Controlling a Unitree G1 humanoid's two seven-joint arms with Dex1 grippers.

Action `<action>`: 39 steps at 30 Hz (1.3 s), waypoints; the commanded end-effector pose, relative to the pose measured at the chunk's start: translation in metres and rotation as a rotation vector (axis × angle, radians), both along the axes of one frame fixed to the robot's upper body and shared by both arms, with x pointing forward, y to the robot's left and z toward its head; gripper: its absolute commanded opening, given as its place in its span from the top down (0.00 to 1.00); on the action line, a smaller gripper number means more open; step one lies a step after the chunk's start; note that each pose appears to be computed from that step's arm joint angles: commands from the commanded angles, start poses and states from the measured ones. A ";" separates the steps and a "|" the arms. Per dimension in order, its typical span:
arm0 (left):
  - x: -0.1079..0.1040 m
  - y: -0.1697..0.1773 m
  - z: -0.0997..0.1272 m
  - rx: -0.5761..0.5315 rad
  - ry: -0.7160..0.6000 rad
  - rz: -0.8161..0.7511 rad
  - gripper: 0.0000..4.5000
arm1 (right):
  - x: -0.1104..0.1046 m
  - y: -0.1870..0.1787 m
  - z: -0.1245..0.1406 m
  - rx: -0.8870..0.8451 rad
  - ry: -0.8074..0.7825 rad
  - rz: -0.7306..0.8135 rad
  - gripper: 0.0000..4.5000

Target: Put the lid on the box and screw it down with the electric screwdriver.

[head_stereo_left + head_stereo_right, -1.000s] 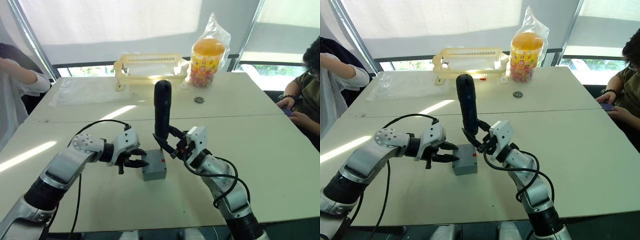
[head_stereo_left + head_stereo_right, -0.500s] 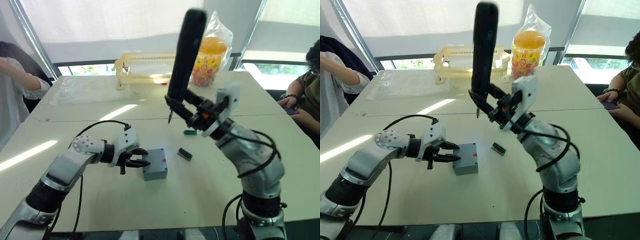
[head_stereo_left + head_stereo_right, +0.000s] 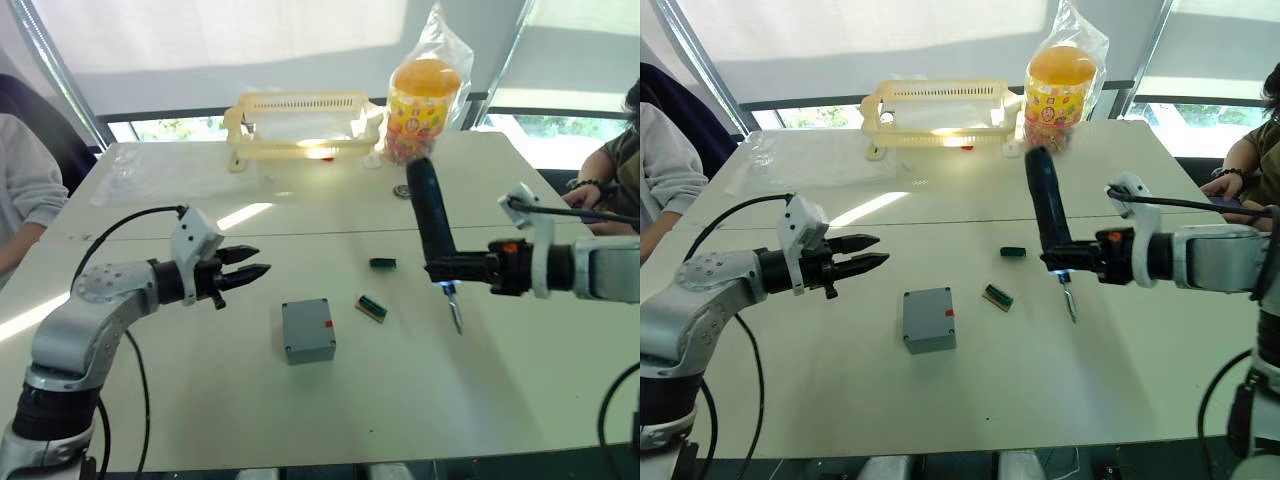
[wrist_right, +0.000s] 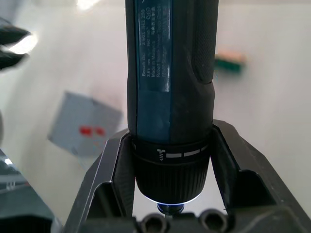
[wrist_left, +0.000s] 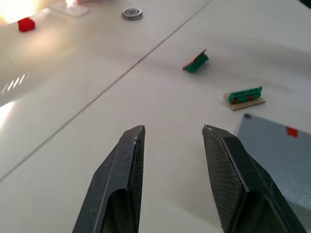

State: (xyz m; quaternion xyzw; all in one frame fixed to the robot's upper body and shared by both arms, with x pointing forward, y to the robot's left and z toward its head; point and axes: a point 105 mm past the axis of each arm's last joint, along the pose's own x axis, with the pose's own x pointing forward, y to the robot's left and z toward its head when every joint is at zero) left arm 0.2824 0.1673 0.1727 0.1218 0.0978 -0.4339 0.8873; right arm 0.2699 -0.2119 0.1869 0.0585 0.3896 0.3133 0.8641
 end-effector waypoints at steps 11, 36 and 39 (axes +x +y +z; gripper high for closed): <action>-0.038 0.005 -0.036 -0.023 0.074 0.056 0.58 | 0.015 -0.031 -0.055 -0.081 0.266 -0.160 0.61; -0.055 0.021 -0.049 -0.133 0.225 0.178 0.58 | 0.030 -0.021 0.026 0.113 -0.556 -0.119 0.01; -0.066 0.025 -0.054 -0.127 0.265 0.180 0.58 | -0.007 0.009 0.014 0.129 -0.591 0.036 0.01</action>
